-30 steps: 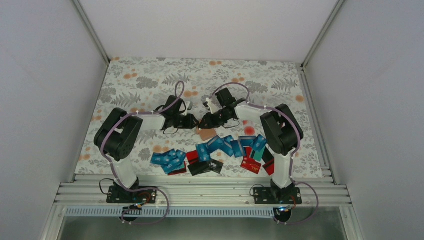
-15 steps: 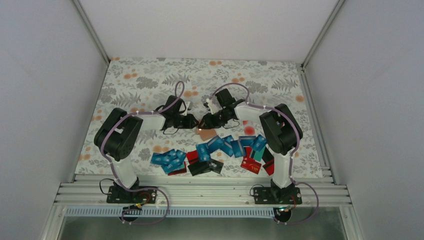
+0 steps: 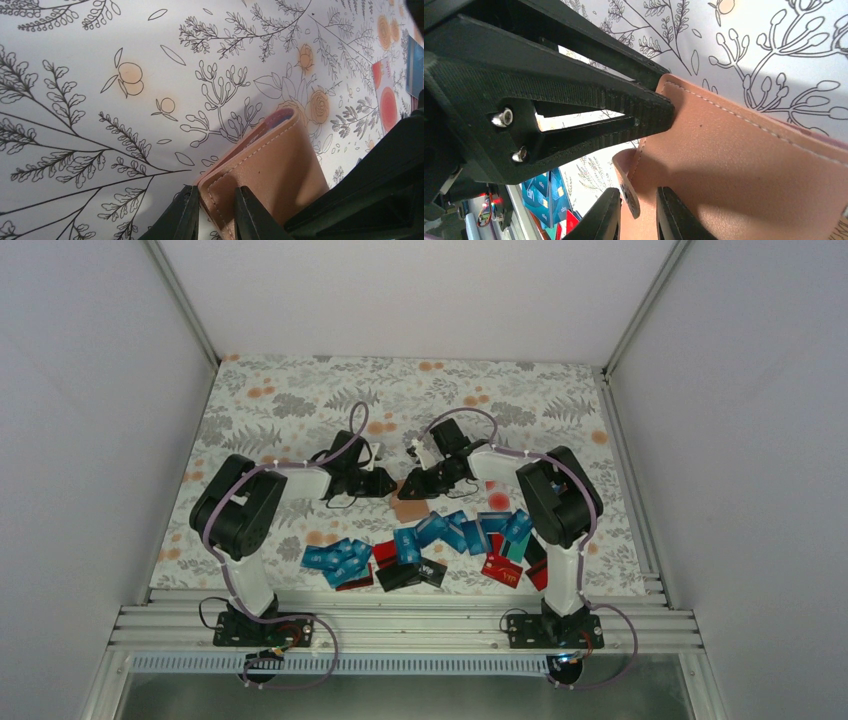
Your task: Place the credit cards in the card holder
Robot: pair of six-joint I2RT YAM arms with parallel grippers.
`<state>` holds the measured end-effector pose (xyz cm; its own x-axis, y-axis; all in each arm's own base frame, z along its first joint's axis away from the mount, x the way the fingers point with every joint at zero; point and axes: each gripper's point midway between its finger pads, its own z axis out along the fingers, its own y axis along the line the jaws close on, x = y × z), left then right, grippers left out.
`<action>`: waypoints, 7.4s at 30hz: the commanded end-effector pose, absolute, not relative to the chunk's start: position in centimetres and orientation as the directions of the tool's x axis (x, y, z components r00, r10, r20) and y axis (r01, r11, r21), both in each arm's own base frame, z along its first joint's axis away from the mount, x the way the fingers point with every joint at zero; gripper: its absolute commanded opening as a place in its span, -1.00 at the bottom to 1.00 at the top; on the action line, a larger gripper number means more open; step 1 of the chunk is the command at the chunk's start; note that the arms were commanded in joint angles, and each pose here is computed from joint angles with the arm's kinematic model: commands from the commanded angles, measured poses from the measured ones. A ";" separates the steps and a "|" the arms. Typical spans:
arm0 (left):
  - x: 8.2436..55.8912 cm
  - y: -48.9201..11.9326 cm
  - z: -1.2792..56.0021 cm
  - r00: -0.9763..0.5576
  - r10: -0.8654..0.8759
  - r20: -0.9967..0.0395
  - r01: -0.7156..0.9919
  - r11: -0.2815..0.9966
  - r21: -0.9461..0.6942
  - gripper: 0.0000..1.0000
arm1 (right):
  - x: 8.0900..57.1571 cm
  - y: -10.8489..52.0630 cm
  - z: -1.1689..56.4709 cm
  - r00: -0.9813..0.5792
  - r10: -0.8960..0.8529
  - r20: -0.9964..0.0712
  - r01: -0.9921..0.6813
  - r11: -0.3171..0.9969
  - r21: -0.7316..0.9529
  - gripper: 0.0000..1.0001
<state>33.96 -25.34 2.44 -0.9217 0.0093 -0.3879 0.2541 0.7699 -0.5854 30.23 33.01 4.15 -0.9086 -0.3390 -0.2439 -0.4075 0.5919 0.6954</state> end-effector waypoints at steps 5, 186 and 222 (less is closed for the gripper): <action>34.1 -25.6 1.9 -0.925 0.012 -0.379 0.252 0.765 -0.593 -0.68 | 29.2 33.9 3.6 -0.902 -0.368 -0.227 -0.408 0.547 0.731 -0.64; 25.1 -25.4 4.7 -0.949 0.039 -0.312 0.149 0.929 -0.338 -0.95 | 27.1 32.4 2.2 -0.938 -0.342 -0.053 -0.265 0.610 0.747 -0.92; 29.8 -24.2 32.4 -0.586 -0.070 -0.807 0.346 0.879 -0.327 0.48 | 31.8 28.7 18.3 -0.850 -0.132 -0.510 -0.442 0.704 0.555 0.99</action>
